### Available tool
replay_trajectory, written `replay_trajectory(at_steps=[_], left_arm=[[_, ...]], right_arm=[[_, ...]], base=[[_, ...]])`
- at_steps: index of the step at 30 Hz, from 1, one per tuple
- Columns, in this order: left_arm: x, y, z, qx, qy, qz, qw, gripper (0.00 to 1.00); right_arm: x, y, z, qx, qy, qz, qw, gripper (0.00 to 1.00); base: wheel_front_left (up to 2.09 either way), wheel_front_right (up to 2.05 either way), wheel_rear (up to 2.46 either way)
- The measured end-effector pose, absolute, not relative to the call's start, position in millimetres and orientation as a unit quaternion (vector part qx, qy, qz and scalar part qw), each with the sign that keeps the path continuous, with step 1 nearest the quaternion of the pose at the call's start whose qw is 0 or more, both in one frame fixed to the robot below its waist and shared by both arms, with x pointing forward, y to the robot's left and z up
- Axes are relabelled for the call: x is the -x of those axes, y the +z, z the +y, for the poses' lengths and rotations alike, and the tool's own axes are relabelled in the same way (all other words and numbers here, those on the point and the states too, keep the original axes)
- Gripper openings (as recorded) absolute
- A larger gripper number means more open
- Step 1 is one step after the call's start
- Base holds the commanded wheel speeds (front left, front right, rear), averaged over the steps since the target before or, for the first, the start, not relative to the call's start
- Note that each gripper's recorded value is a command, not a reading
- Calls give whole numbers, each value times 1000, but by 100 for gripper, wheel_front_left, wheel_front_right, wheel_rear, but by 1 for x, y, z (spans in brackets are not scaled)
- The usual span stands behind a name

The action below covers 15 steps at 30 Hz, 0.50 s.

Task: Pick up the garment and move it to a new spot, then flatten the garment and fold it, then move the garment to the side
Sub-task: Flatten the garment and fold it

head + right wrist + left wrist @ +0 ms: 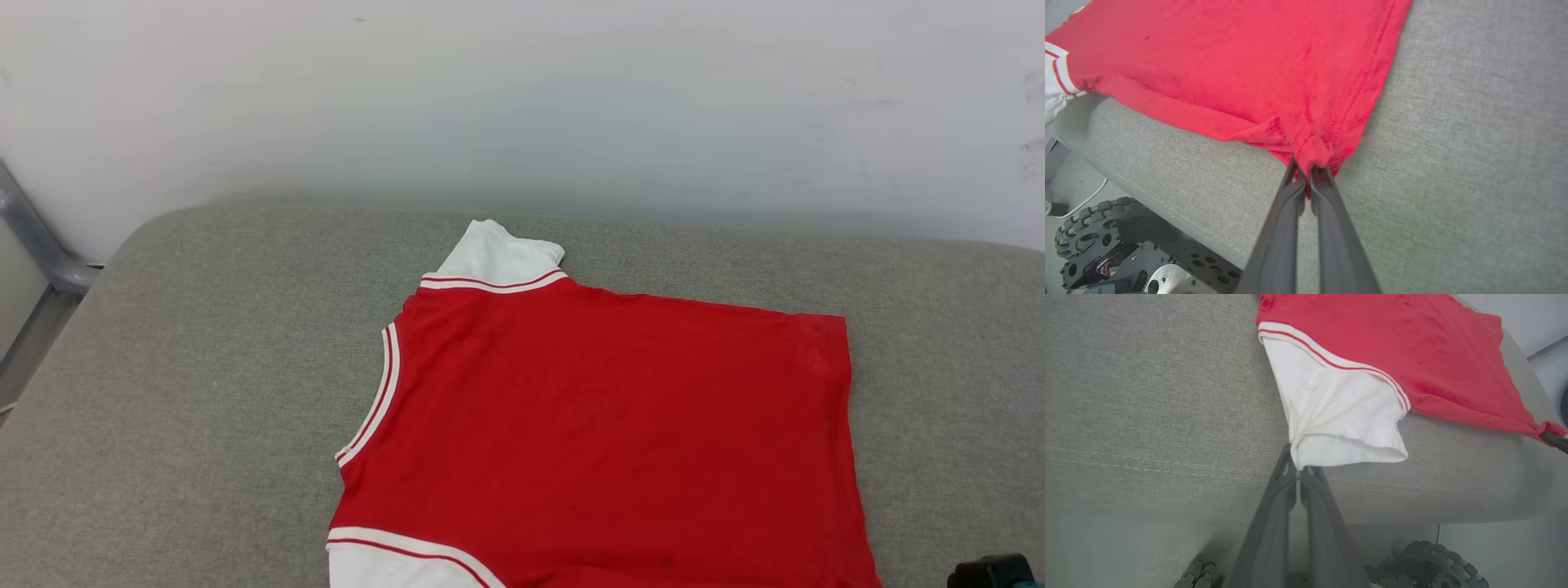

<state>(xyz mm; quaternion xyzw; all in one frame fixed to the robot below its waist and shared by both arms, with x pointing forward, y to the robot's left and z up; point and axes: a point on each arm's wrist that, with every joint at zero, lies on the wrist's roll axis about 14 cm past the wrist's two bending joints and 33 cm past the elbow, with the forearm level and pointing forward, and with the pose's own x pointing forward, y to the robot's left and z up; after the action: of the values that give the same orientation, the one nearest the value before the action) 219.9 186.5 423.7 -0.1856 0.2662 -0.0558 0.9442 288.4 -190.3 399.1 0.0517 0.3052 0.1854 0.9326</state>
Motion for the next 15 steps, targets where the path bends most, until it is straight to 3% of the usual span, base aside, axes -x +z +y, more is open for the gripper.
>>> replay_trajectory(at_steps=[7,15], left_arm=[[-238,437,189,164,-63,231,957,0],[-288,468,195,119,-90,165,975,0]], right_arm=[[-299,414,-183,-58,188,285,938,0],[-313,430,-176,-64,191,264,943,0]], base=[[0,0,0],[0,0,0]])
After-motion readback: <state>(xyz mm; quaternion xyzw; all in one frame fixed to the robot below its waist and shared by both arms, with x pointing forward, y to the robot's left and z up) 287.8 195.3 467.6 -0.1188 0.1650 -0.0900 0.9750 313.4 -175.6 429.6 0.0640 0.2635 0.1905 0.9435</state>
